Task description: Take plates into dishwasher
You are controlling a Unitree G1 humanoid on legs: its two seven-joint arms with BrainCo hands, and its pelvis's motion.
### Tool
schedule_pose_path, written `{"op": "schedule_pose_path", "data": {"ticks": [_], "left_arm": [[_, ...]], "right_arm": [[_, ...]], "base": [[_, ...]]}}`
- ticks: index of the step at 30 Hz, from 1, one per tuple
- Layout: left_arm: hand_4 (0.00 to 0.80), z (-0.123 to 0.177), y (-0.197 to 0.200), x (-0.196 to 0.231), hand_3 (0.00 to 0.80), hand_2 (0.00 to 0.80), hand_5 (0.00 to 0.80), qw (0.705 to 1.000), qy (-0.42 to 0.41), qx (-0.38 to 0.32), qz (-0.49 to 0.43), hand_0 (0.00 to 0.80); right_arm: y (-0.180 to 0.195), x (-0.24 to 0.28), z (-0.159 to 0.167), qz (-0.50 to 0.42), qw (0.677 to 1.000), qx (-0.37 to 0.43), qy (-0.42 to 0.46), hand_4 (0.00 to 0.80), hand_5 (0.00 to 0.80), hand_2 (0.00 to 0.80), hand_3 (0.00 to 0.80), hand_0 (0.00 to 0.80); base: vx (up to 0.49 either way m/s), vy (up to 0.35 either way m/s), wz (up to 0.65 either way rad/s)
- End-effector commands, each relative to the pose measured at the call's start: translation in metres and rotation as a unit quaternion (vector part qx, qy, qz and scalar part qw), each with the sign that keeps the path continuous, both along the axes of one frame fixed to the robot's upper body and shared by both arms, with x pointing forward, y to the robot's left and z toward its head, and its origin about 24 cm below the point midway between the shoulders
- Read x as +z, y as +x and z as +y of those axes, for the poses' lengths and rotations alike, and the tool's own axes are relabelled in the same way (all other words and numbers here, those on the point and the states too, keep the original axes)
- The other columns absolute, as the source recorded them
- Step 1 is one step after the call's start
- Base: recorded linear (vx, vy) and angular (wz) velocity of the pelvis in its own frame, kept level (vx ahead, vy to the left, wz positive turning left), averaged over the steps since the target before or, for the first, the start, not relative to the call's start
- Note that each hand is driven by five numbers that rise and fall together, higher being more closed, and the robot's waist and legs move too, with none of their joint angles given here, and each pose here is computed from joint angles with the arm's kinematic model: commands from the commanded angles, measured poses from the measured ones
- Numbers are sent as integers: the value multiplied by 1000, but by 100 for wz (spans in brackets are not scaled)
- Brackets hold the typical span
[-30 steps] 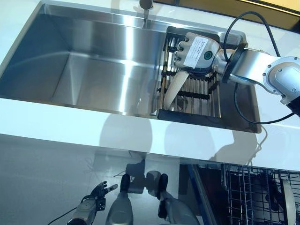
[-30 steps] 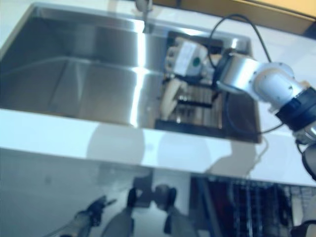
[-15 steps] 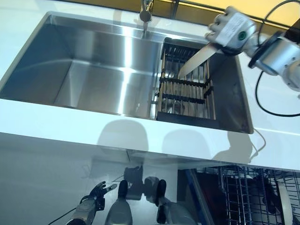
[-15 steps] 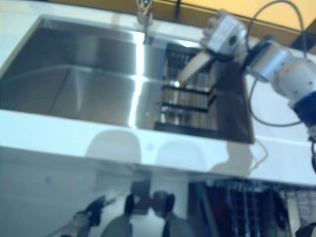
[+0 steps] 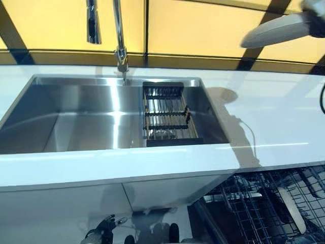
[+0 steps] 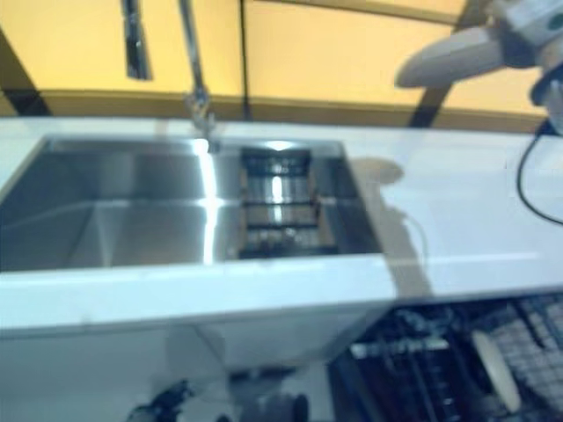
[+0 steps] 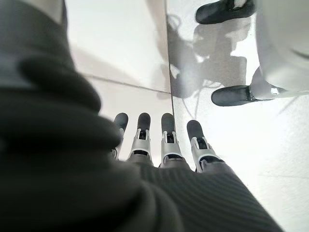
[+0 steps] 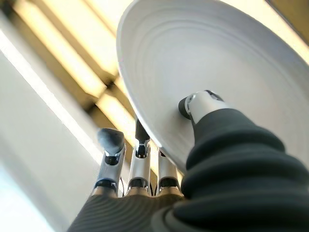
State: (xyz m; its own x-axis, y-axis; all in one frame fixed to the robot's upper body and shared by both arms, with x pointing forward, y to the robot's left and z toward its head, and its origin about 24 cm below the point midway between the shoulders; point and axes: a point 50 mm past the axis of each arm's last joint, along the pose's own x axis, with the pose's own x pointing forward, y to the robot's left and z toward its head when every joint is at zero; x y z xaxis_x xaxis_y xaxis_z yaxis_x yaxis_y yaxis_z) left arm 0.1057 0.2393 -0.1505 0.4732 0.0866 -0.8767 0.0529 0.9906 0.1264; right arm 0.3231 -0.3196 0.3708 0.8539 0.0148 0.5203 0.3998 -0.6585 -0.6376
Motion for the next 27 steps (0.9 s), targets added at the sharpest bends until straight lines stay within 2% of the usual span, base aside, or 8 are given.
{"op": "schedule_pose_path", "data": {"ticks": [1,6,16,27], "left_arm": [[0,10,3,2,0,0,0,999,20,-40,12,0],[0,11,2,2,0,0,0,998,20,-57,23,0],[0,9,4,1,0,0,0,997,15,-64,30,0],[0,3,17,3,0,0,0,998,10,-63,14,0]], "right_arm": [[-35,32,-45,-81,991,-86,56,800,800,800,800,800],[-51,20,-72,-68,986,-121,91,800,800,800,800,800],[-80,-26,-126,-12,944,-164,285,800,800,800,800,800],[-86,-72,-139,41,905,-192,377,800,800,800,800,800]], "base": [[14,-17,-20],[9,-31,-24],[5,-21,-32],[-32,7,-15]]}}
